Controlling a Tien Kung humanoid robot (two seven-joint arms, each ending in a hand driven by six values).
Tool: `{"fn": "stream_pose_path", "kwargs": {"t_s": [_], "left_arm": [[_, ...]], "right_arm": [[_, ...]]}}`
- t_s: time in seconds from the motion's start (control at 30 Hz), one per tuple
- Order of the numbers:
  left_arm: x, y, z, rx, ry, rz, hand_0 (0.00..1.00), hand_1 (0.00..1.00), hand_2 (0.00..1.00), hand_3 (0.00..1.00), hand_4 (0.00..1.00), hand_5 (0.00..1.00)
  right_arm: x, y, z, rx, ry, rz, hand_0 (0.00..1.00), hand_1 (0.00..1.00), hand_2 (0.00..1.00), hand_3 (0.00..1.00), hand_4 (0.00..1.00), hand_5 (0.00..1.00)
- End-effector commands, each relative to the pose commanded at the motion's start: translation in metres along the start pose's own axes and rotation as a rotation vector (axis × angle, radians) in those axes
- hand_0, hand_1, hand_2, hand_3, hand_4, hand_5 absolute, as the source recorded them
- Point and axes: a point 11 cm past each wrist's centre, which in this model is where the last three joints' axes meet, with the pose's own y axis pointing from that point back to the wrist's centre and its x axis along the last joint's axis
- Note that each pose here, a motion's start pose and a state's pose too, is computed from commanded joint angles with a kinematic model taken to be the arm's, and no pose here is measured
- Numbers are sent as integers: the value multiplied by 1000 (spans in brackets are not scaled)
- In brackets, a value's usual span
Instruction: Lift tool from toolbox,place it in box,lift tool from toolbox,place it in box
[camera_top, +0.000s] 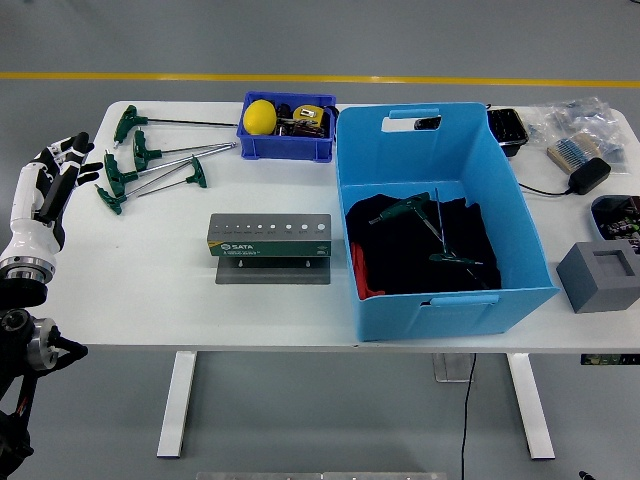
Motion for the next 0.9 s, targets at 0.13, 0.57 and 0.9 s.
{"fn": "stream_pose_path", "kwargs": {"t_s": [0.13, 0.57, 0.9], "left_arm": [[0, -3, 5, -15, 3, 3, 639, 632, 757, 738, 851, 755], [4, -5, 8, -23, -15, 22, 640, 631, 757, 737, 849, 756], [7, -6, 9, -26, -18, 32, 638, 629, 755, 735, 848, 758]], "right_arm": [[-1, 0, -6, 11, -14, -1, 621, 607, 678, 590, 861, 706], [-3, 1, -10, 21, 1, -6, 618, 605, 677, 586, 855, 708], [-3, 1, -11, 22, 6, -6, 617, 604, 676, 584, 849, 714]]}}
